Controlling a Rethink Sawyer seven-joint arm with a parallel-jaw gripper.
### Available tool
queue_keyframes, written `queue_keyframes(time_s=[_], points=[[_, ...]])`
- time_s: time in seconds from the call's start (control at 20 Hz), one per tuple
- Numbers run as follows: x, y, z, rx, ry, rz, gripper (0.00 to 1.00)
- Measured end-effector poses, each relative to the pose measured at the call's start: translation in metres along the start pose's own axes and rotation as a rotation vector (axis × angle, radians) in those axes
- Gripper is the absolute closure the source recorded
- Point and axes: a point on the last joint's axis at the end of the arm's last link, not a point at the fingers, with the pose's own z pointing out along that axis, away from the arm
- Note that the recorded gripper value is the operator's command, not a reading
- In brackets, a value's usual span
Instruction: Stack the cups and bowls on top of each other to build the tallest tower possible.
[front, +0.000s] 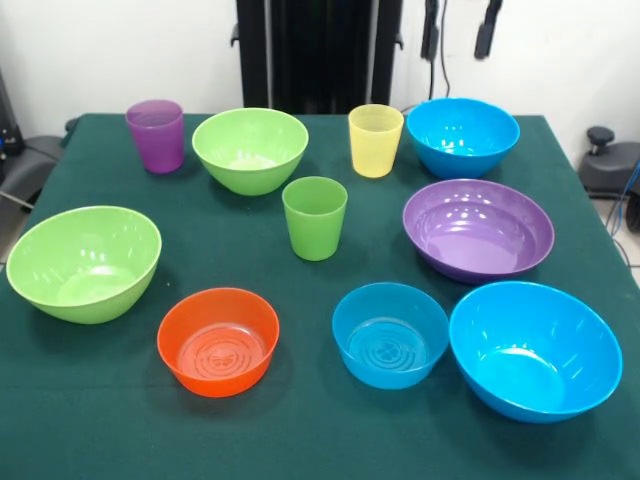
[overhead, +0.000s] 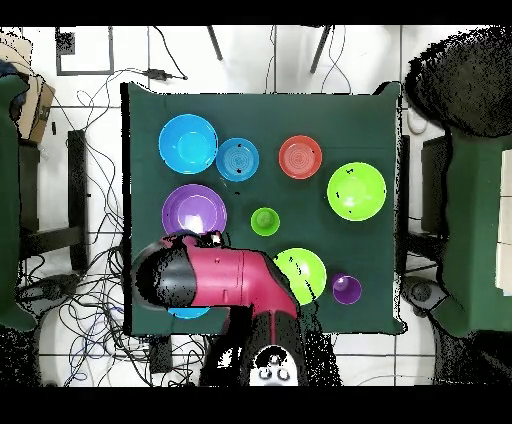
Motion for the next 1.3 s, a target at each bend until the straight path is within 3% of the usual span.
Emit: queue_keyframes(time_s=[0.25,0.45,0.9,1.3], points=[[-0.007,-0.002,0.033,0.007,-0.038,0.002,0.0],[-0.006,-0.004,0.054,0.011,-0.041,0.005,0.0],[-0.011,-0.02,0.079,0.032,-0.023,0.022,0.0],[-0.018,-0.034,0.085,0.056,-0.027,0.036,0.0]])
